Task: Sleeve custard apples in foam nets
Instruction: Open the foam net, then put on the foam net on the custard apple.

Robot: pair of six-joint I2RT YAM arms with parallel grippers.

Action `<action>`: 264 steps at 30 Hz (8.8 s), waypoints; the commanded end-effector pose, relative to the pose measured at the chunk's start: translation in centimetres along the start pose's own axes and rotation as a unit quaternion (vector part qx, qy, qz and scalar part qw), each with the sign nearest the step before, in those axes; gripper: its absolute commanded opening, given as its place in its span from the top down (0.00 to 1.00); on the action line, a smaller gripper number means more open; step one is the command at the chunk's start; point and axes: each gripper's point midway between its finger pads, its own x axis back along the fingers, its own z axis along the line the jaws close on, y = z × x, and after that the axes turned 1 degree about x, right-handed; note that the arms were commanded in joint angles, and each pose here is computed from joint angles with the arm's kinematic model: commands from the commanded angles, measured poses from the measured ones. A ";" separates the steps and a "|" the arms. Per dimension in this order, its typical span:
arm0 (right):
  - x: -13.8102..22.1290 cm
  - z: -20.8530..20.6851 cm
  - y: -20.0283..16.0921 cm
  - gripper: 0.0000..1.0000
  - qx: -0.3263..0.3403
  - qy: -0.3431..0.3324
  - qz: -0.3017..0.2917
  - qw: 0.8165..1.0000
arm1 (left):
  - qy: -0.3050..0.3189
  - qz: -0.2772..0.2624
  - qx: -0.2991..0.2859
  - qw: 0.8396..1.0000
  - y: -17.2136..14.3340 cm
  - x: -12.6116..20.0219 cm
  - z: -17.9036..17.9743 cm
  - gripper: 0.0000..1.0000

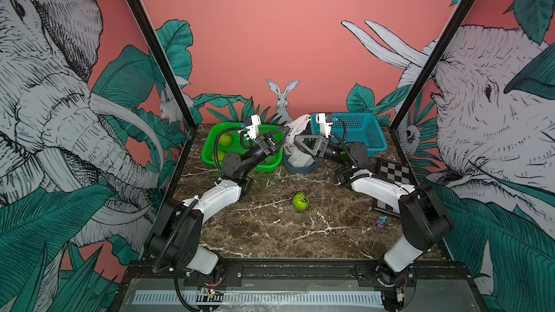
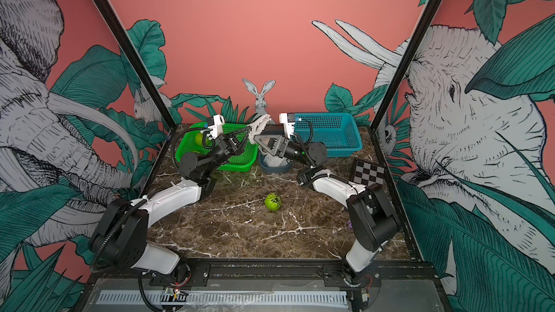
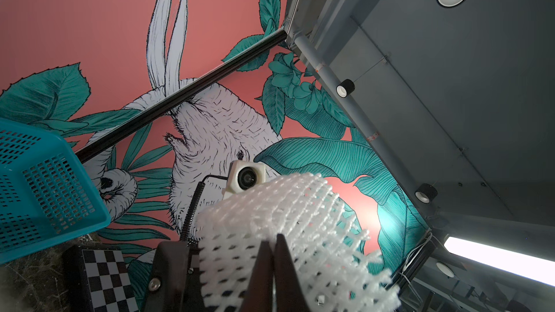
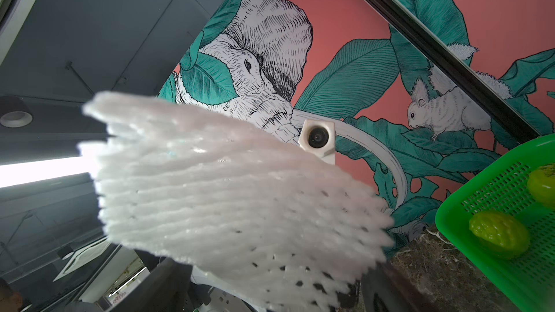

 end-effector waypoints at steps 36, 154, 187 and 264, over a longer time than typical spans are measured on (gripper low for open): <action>1.2 4.9 3.2 0.32 0.046 0.037 -0.053 0.997 | -0.022 -0.007 -0.019 1.000 0.4 1.3 -1.9 1.00; 17.7 -13.4 -18.4 1.00 -0.158 -0.391 0.135 0.897 | 0.301 0.208 0.181 0.913 -19.1 14.7 19.4 0.98; 19.2 -14.1 -18.7 1.00 -0.116 -0.424 0.142 0.887 | 0.331 0.220 0.143 0.906 -18.7 15.9 19.5 0.92; 23.5 -20.1 -21.4 1.00 -0.123 -0.525 0.154 0.828 | 0.406 0.268 0.164 0.858 -21.2 18.2 25.6 1.00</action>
